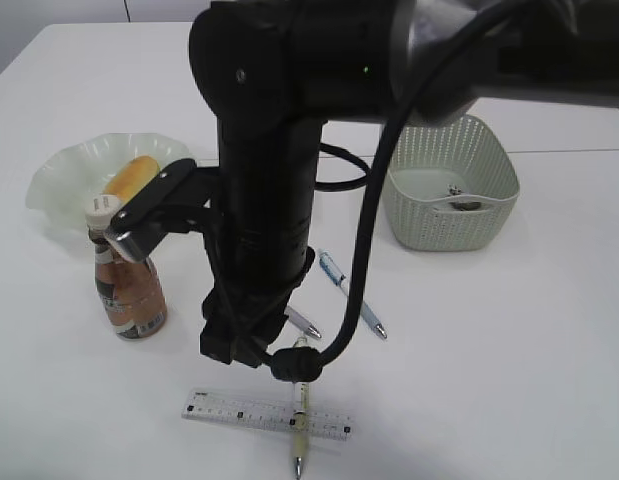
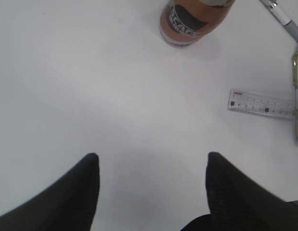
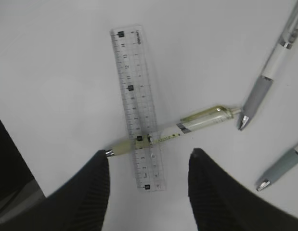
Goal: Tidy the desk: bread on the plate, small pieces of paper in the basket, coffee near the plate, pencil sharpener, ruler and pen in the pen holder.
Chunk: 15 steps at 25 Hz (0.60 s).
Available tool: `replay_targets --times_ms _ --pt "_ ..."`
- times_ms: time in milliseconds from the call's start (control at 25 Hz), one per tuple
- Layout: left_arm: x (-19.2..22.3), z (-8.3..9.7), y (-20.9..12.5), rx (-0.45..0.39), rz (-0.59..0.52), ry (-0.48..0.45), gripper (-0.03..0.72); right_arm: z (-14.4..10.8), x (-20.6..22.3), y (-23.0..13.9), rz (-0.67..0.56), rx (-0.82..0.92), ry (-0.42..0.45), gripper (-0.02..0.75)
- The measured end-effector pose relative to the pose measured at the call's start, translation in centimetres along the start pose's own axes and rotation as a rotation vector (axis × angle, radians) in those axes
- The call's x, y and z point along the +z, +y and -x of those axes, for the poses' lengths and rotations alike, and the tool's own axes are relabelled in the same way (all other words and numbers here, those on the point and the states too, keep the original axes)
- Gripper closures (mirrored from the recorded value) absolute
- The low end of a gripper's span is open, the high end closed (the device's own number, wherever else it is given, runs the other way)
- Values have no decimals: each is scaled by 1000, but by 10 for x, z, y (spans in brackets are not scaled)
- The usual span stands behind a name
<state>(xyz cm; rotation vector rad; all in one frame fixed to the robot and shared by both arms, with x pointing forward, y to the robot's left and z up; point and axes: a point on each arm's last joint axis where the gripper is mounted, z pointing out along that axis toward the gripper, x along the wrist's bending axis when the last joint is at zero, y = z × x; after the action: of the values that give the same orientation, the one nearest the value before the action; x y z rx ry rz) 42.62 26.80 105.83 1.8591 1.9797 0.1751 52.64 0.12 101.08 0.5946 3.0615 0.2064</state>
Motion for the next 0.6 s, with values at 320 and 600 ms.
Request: replay_targets --times_ms 320,600 --pt "0 -1 2 8 23 0 182 -14 47 10 -87 -139 68 335" --pt "0 -1 3 16 31 1 182 -9 78 14 -113 -166 31 225"
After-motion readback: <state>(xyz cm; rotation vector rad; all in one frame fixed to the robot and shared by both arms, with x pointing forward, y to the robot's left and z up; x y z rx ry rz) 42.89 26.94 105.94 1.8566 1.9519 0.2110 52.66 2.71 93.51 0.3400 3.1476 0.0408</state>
